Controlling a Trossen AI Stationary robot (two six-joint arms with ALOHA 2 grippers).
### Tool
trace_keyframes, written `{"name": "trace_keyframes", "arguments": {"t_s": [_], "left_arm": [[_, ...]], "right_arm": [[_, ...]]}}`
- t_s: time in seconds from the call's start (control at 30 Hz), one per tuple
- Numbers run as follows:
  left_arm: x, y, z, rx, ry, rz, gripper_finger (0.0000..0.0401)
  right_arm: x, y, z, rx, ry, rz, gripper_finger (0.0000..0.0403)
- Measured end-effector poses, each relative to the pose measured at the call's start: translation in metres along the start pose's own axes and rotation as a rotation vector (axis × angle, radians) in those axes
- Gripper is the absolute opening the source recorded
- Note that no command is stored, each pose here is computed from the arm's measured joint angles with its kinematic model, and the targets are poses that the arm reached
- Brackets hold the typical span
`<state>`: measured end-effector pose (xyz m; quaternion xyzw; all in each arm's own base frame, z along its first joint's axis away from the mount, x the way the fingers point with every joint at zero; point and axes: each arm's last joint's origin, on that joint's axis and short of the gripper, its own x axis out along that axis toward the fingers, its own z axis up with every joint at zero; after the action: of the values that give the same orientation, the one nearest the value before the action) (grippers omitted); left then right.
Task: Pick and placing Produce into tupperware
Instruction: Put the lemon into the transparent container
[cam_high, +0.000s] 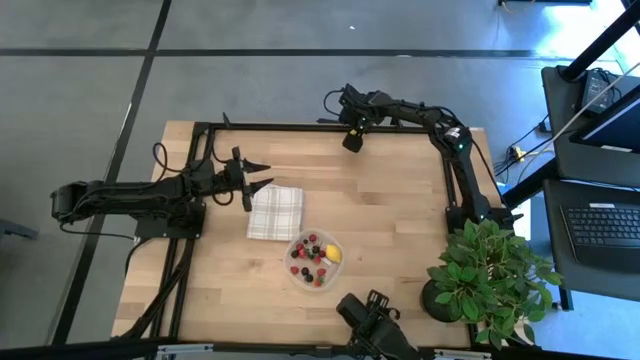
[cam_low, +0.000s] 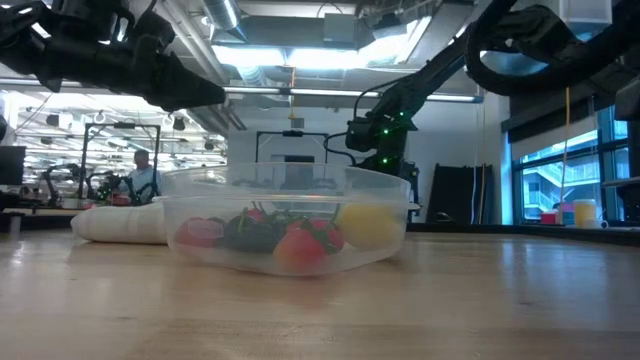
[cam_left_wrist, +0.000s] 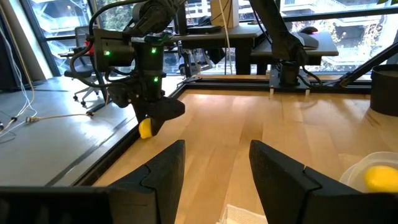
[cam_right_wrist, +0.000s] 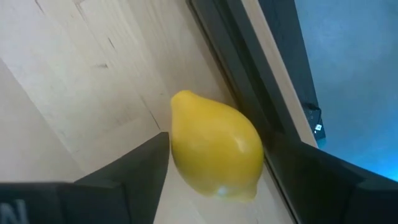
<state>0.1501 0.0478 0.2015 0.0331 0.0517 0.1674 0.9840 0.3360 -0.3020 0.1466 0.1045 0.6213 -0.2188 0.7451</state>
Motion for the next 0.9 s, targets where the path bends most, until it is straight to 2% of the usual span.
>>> {"name": "trace_keyframes", "arguments": {"t_s": [0.33,0.4,0.5,0.9], "left_arm": [[0.0,0.0,0.0,0.0,0.0,0.0,0.0173],[0.0,0.0,0.0,0.0,0.0,0.0,0.0173],[0.0,0.0,0.0,0.0,0.001,0.0,0.0173],[0.0,0.0,-0.001,0.0,0.006,0.0,0.0173]], "right_arm": [[0.0,0.015,0.002,-0.031,0.012,-0.003,0.0265],[0.004,0.021,0.001,-0.034,0.023,0.064,0.0265],[0.003,0.027,0.002,-0.042,0.019,0.071,0.0264],[0.003,0.032,0.005,-0.07,0.007,0.041,0.0264]]}}
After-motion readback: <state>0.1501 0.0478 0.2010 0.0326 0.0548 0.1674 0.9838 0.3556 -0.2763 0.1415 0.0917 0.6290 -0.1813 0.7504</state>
